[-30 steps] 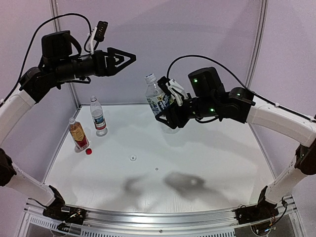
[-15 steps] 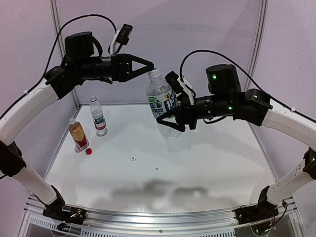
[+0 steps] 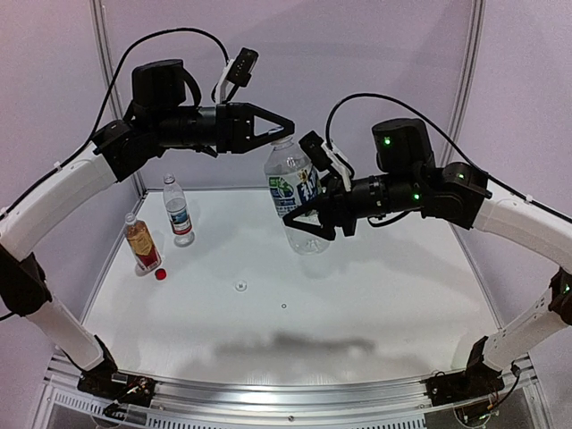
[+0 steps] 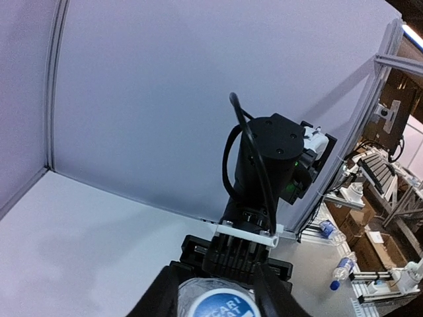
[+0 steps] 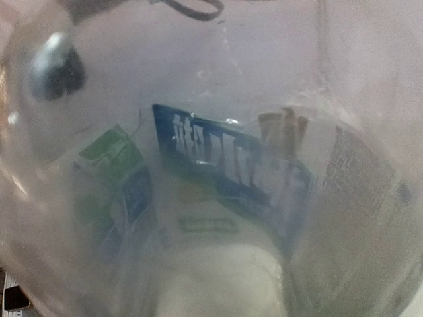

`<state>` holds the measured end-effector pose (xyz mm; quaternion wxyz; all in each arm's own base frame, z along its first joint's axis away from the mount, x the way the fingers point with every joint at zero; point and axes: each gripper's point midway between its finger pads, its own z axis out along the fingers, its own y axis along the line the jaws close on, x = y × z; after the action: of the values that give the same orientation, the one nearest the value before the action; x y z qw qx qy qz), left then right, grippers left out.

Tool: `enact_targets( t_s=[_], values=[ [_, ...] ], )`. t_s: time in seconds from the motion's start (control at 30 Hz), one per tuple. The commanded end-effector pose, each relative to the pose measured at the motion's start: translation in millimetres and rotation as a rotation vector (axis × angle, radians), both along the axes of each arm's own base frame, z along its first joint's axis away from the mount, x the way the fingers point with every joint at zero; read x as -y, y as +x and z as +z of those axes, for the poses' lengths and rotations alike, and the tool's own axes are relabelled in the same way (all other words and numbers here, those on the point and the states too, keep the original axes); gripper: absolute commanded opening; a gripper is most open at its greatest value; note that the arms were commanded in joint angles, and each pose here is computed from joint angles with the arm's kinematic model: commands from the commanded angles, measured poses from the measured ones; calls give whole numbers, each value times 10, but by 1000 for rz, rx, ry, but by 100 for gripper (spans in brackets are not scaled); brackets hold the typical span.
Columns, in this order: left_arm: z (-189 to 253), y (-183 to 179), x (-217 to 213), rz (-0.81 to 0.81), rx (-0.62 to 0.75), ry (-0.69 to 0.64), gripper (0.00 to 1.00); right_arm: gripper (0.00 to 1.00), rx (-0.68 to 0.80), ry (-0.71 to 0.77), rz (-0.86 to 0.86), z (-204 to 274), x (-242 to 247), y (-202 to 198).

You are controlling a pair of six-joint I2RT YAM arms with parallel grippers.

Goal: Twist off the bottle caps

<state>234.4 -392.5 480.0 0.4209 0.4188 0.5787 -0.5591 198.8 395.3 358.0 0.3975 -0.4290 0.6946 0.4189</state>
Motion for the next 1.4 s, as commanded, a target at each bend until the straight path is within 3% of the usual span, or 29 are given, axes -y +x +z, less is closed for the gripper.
enact_targets(
  t_s=[0.0, 0.13, 0.2, 0.37, 0.47, 0.57, 0.87, 0.93, 1.0, 1.1, 1.27, 1.37],
  values=[
    [86, 47, 3, 51, 39, -7, 32, 62, 13, 28, -2, 83, 26, -3],
    [-14, 71, 25, 65, 11, 30, 15, 63, 34, 38, -16, 128, 10, 40],
    [-73, 121, 29, 103, -8, 51, 12, 63, 42, 28, -41, 110, 15, 94],
    [-217, 303, 5, 286, -55, 118, 14, 63, 84, -45, -254, -17, 117, 481],
    [-251, 490, -63, 444, -156, 122, 14, 63, 118, -127, -388, -98, 185, 754],
    [-190, 519, -37, 486, -208, 113, 14, 61, 147, -201, -469, -161, 225, 939],
    [-222, 637, -92, 654, -239, 158, 15, 62, 130, -186, -518, -244, 250, 996],
    [-237, 641, -116, 661, -236, 164, 24, 62, 127, -178, -512, -253, 246, 981],
    [-195, 621, -135, 655, -220, 160, 48, 62, 122, -177, -499, -285, 229, 960],
    [-191, 622, -175, 659, -190, 182, 71, 62, 117, -192, -480, -348, 205, 947],
    [-92, 726, -448, 731, -118, 192, 89, 62, 106, -218, -469, -448, 211, 928],
    [-25, 747, -678, 761, -56, 192, 91, 62, 102, -219, -464, -469, 213, 912]
  ],
)
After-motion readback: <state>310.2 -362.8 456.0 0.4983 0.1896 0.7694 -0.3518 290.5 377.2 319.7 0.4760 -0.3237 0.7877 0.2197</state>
